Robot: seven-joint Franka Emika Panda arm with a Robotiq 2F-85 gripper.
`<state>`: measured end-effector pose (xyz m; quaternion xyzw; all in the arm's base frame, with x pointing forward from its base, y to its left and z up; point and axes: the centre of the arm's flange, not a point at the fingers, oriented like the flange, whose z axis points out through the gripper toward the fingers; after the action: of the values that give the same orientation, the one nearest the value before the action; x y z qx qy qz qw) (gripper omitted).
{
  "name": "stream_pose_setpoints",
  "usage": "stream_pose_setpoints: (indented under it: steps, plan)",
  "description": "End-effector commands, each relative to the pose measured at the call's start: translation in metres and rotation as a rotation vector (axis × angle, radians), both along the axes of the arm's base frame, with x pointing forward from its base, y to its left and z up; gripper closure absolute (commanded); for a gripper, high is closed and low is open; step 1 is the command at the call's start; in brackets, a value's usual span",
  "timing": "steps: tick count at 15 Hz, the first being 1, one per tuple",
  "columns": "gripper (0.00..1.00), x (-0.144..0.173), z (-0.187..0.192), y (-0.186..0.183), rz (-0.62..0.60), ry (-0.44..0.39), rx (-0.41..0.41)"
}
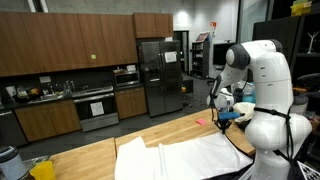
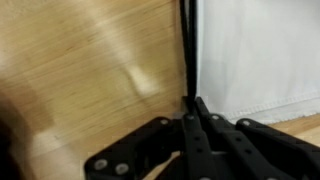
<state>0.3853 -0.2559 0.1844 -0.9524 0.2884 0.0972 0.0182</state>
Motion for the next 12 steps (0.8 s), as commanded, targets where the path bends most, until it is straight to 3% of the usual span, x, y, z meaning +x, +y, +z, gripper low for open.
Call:
stream_pose_setpoints:
  steps: [1,2,10,11,12]
  plan:
    - [0.99,-0.013,0.058,-0.037,-0.078,-0.098,-0.057]
    - [0.96,-0.004,0.024,-0.024,-0.050,-0.052,-0.031]
    - [0.96,-0.008,0.049,-0.039,-0.079,-0.097,-0.053]
    - [0.71,-0.008,0.048,-0.039,-0.079,-0.097,-0.053]
    - [0.71,-0.009,0.048,-0.038,-0.069,-0.096,-0.065]
